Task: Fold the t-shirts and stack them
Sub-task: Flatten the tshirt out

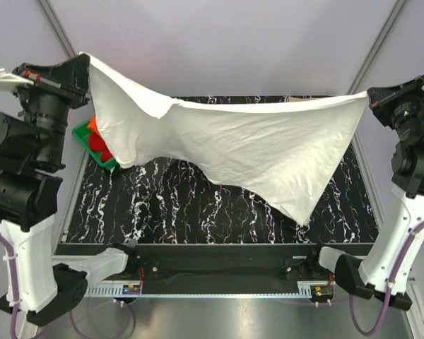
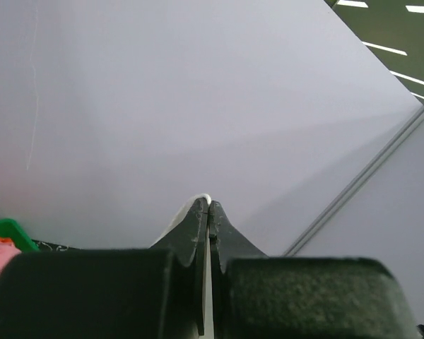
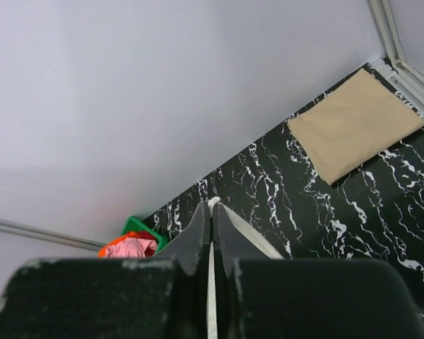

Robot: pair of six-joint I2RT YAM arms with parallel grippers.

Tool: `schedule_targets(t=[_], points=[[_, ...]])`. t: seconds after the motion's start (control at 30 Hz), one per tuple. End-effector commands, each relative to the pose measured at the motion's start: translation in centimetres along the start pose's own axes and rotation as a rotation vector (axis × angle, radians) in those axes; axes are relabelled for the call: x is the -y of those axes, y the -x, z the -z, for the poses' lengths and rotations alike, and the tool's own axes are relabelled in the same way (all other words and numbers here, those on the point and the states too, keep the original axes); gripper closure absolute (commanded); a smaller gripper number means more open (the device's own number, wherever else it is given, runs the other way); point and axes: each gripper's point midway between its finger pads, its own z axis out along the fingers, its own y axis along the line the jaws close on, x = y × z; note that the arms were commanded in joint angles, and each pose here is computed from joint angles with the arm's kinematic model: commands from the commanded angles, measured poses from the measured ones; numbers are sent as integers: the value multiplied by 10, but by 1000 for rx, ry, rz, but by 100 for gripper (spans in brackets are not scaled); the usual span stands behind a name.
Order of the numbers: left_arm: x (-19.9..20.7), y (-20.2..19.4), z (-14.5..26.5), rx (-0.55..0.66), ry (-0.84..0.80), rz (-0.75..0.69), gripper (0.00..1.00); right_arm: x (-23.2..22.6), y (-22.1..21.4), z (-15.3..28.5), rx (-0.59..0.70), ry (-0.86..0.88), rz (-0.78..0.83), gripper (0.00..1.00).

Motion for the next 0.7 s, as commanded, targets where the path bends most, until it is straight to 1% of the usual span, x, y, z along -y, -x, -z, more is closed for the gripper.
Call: schedule_targets(t=[0.0,0.03,0.07,0.13,0.17,0.2,0.23,0.27,0.3,0.33,0.37,0.4,0.43,0.47,0.5,0.53,0.6,0.63,0.67], points=[[6,10,-30,61,-11,-71,100,-6,12,-21,5,24,60,100],[3,8,-39,72,0,-92,100,-4,15,-29,12,16,60,100],[-2,-3,-56,65,18,-106,100,-7,21,-38,31,28,62,100],[-9,-3,-77,108,62,-124,100,-3,26,-64,36,17,55,100],[-10,-14,-94,80,71,-121,100,-12,35,-66,59,39,37,100],[-3,-13,-99,67,50,-102,100,-8,31,-87,20,30,24,100],[13,-18,-106,52,-15,-100,100,-16,33,-89,6,55,16,100],[15,-31,-124,36,-21,-86,100,-31,37,-85,-2,106,-3,100],[17,-39,-129,-4,-26,-71,100,-30,32,-99,-35,113,-25,100],[26,-42,-128,-41,-59,-49,100,-33,33,-96,-59,124,-34,100],[34,-35,-122,-36,-76,-48,100,-42,45,-68,-25,119,14,100],[32,-35,-121,-14,-62,-65,100,-39,49,-65,4,91,25,100],[23,-41,-124,17,-22,-102,100,-33,48,-69,17,75,23,100],[2,-71,-122,-54,11,-89,100,-21,38,-86,-7,58,8,100],[0,-76,-118,-93,-2,-53,100,-18,37,-82,-20,52,2,100],[10,-66,-105,-92,-39,-22,100,-19,35,-76,-29,56,6,100],[19,-35,-95,10,-46,-32,100,-24,40,-70,0,78,0,100],[19,-12,-93,86,-16,-47,100,-24,38,-72,-5,78,-8,100],[21,-6,-92,86,-10,-42,100,-33,44,-58,1,91,-13,100]])
